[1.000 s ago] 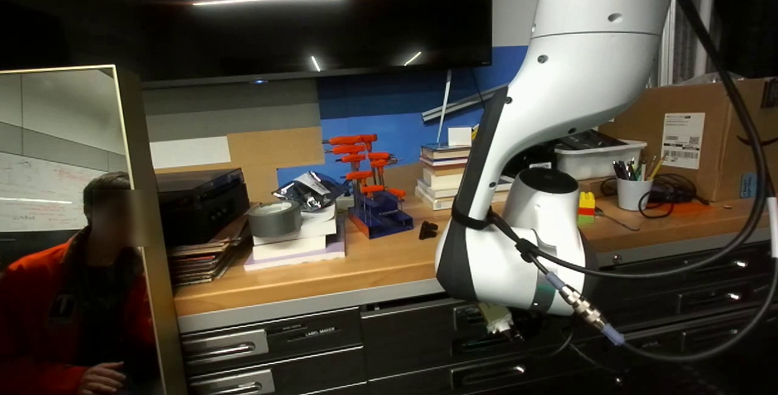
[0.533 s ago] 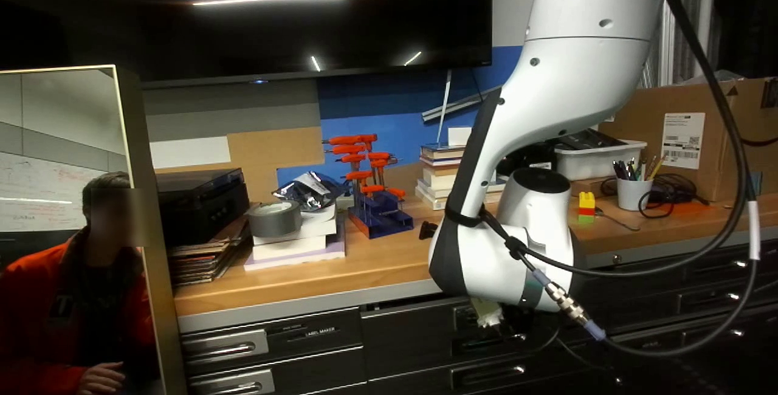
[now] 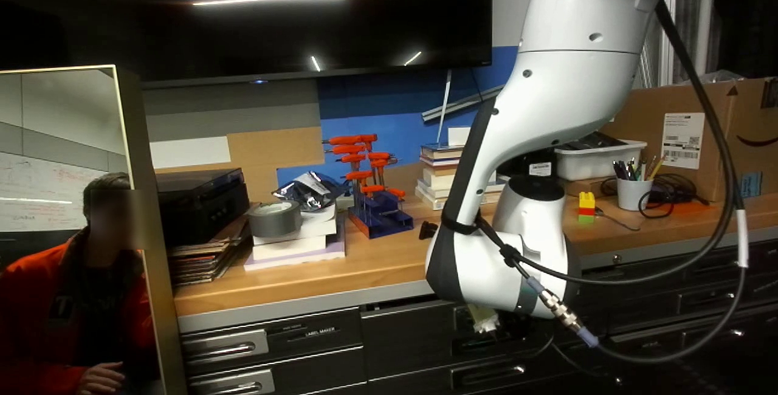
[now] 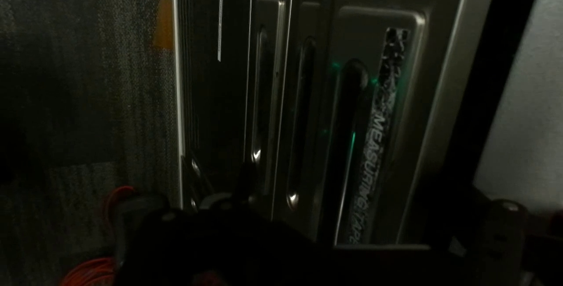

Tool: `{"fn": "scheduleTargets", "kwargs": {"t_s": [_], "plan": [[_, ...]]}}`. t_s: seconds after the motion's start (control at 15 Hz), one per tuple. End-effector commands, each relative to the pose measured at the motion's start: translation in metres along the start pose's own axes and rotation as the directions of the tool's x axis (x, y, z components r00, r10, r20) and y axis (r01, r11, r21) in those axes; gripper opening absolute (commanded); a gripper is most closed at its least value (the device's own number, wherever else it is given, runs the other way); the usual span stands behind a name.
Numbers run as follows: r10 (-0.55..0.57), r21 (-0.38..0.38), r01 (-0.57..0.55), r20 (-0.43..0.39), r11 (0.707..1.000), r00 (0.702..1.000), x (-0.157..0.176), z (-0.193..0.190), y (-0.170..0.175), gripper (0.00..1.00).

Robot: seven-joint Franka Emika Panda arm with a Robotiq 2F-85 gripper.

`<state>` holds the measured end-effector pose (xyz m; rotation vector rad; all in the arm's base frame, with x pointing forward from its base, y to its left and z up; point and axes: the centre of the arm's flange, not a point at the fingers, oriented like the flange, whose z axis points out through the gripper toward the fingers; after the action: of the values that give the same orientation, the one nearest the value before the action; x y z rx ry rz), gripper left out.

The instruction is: Open the top middle drawer then remove two black objects from the drawer

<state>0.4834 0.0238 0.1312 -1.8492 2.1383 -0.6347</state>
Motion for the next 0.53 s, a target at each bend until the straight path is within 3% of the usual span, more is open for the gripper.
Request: {"fn": "scheduleTargets", "kwargs": {"t_s": [0.0,0.27,0.47], "plan": [[0.024,0.007,-0.024,-0.003,1.0,1.0,-0.0077,0.0115,-0.0024,1.0],[0.004,-0.022,-0.004,0.005,1.0,1.0,-0.0084,0.0129,-0.0003,1.0],[-0.033,-0.143,0.034,0.012,0.989,0.999,-0.0029,0.0051,0.0,1.0]]}}
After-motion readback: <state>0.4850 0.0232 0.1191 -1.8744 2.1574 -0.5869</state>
